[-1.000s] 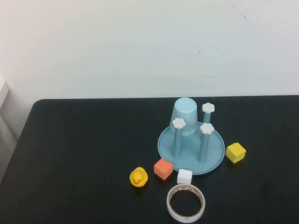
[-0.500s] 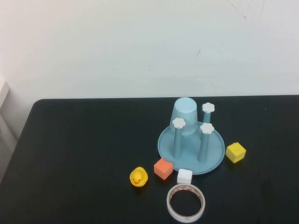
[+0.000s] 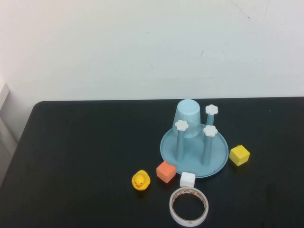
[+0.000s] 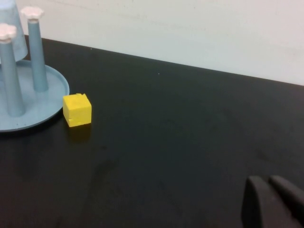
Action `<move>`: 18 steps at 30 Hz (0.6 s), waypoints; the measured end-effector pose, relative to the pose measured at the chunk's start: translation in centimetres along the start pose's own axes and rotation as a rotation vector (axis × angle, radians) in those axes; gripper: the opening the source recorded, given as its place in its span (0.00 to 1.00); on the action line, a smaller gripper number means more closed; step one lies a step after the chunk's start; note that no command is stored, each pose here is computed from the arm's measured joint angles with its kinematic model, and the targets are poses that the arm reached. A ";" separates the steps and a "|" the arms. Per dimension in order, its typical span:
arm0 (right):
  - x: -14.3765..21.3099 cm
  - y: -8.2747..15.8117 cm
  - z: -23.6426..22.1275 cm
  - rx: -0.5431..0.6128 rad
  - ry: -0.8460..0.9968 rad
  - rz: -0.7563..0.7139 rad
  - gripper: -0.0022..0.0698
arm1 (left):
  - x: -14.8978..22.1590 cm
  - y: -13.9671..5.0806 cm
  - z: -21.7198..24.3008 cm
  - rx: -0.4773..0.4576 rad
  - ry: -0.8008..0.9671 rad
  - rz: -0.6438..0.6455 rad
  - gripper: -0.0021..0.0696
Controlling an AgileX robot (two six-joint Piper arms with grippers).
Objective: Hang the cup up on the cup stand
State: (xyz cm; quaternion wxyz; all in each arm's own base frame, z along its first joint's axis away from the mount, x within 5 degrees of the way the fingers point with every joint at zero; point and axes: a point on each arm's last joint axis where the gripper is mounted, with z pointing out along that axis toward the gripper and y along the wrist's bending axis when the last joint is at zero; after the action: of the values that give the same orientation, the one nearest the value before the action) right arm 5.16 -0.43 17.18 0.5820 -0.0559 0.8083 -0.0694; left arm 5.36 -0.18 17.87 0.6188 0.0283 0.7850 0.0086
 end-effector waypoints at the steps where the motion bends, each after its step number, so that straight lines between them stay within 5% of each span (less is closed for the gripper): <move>1: 0.0 0.0 0.0 0.000 0.000 0.000 0.03 | 0.0 -0.1 0.0 0.010 0.002 0.007 0.03; 18: 0.0 0.0 0.0 -0.001 0.000 0.001 0.03 | 0.2 -0.2 0.0 0.039 0.020 0.024 0.03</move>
State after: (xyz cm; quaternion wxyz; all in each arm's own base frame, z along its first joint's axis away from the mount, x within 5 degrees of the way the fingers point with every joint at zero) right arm 5.16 -0.42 17.18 0.5821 -0.0555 0.8083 -0.0688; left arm 5.29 -0.40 17.67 0.6099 0.0497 0.7909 0.0011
